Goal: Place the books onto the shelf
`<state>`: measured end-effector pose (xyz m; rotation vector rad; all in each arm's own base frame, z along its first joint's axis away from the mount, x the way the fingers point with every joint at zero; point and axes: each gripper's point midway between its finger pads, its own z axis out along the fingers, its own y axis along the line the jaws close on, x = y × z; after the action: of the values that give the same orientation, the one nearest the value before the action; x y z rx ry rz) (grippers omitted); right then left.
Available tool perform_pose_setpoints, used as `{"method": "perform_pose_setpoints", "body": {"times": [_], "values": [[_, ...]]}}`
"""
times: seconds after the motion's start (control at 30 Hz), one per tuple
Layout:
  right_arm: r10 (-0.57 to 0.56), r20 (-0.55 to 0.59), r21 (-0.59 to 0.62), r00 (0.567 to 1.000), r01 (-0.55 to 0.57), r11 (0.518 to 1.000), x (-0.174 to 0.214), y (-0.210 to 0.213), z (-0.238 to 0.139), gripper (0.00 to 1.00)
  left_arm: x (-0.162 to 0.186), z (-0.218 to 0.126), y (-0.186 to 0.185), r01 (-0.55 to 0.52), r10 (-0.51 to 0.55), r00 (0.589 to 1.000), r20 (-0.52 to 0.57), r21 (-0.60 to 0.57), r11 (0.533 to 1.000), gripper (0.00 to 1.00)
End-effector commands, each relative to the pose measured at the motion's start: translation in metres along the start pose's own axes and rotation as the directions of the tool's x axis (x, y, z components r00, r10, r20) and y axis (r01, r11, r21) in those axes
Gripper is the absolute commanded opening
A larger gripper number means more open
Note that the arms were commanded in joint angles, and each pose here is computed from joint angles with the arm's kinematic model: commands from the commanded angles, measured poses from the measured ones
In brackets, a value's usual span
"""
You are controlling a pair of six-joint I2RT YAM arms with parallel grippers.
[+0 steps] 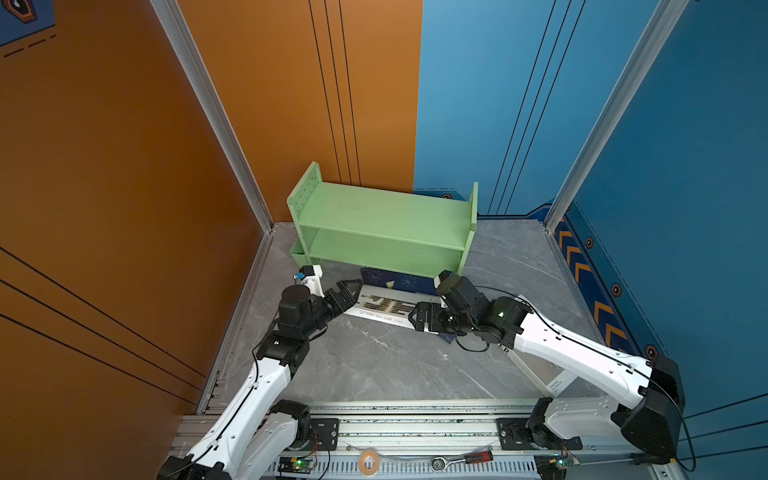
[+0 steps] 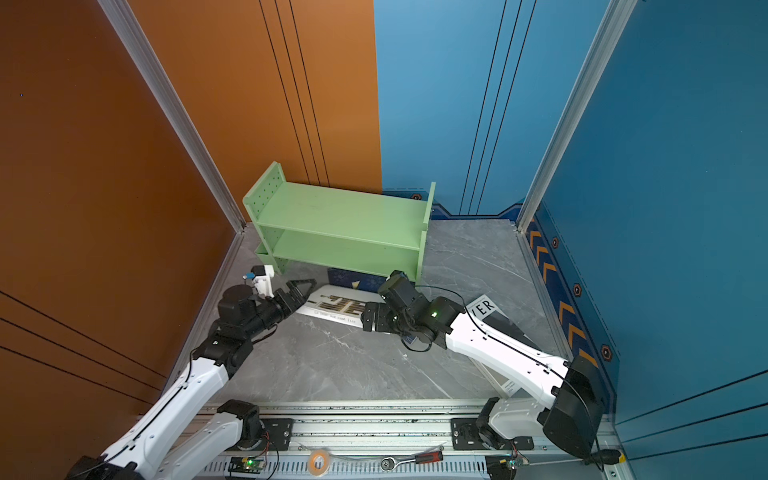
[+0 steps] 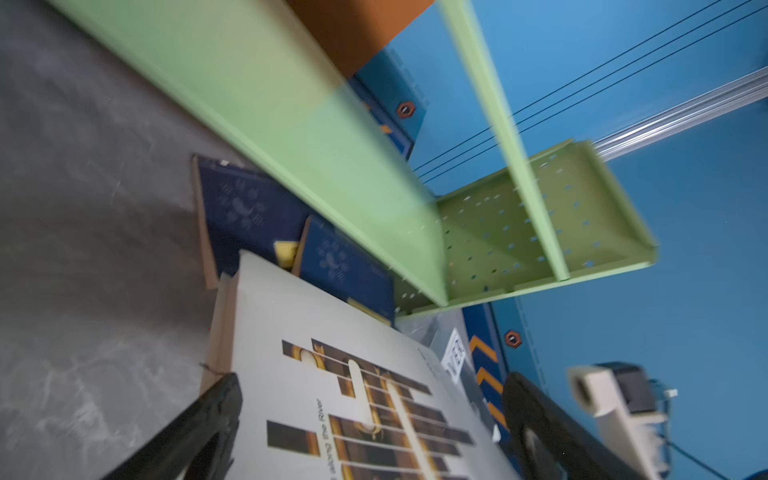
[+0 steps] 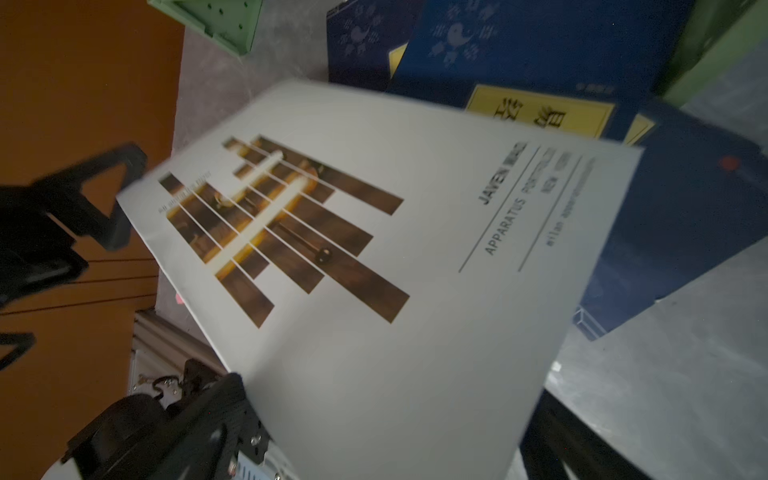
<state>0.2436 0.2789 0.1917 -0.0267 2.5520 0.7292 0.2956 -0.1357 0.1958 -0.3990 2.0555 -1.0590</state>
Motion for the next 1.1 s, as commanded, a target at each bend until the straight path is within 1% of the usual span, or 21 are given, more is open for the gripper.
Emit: {"method": "perform_pose_setpoints", "body": {"times": [0.0, 0.07, 0.2, 0.3, 0.43, 0.5, 0.6, 0.63, 0.67, 0.77, 0.87, 1.0, 1.07], "values": [[-0.019, 0.146, -0.157, 0.989, 0.042, 0.987, -0.039, 0.031, 0.007, 0.99, 0.053, 0.007, 0.008, -0.015, 0.018, 0.984, -0.176, 0.021, 1.000, 0.98], [0.000, 0.129, -0.099, 0.992, 0.013, 0.995, -0.037, 0.010, 0.018, 0.99, 0.068, 0.012, 0.027, 0.003, -0.007, 0.980, -0.198, -0.020, 1.000, 0.98], [0.016, 0.114, 0.026, 0.993, -0.019, 0.999, -0.033, -0.024, 0.028, 0.99, 0.087, 0.013, 0.071, 0.027, -0.067, 0.972, -0.225, -0.176, 0.984, 0.98], [0.035, 0.104, 0.064, 0.994, -0.042, 0.997, -0.030, -0.038, 0.032, 0.99, 0.090, 0.013, 0.081, 0.013, -0.065, 0.970, -0.234, -0.215, 0.976, 0.98], [0.072, 0.083, 0.099, 0.994, -0.080, 0.992, -0.021, -0.057, 0.041, 0.99, 0.092, 0.013, 0.090, -0.031, -0.043, 0.963, -0.267, -0.267, 0.963, 0.98], [0.101, 0.073, 0.082, 0.992, -0.107, 0.991, -0.017, -0.062, 0.046, 0.99, 0.093, 0.013, 0.095, -0.055, -0.028, 0.961, -0.276, -0.286, 0.957, 0.98], [0.153, 0.044, -0.011, 0.987, -0.153, 0.988, -0.007, -0.057, 0.054, 0.98, 0.091, 0.015, 0.103, -0.079, -0.014, 0.959, -0.282, -0.315, 0.946, 0.98], [0.193, 0.045, -0.025, 0.980, -0.192, 0.981, -0.009, -0.065, 0.055, 0.98, 0.090, 0.017, 0.105, -0.084, -0.012, 0.957, -0.289, -0.318, 0.944, 0.98], [0.209, 0.043, -0.030, 0.977, -0.208, 0.978, -0.007, -0.066, 0.056, 0.98, 0.090, 0.019, 0.105, -0.086, -0.013, 0.956, -0.295, -0.320, 0.944, 0.98], [0.261, 0.026, -0.038, 0.965, -0.260, 0.965, 0.004, -0.071, 0.055, 0.98, 0.092, 0.028, 0.108, -0.071, -0.032, 0.950, -0.311, -0.313, 0.947, 0.98], [0.303, 0.030, -0.104, 0.953, -0.298, 0.949, 0.015, -0.070, 0.051, 0.98, 0.098, 0.037, 0.108, -0.036, -0.062, 0.946, -0.317, -0.296, 0.954, 0.98], [0.411, 0.056, -0.207, 0.910, -0.392, 0.896, 0.018, -0.074, 0.047, 0.98, 0.102, 0.043, 0.110, 0.006, -0.098, 0.946, -0.308, -0.287, 0.958, 0.98], [0.447, 0.053, -0.260, 0.893, -0.420, 0.869, 0.020, -0.069, 0.048, 0.98, 0.104, 0.044, 0.109, 0.015, -0.107, 0.943, -0.315, -0.280, 0.960, 0.98]]}}
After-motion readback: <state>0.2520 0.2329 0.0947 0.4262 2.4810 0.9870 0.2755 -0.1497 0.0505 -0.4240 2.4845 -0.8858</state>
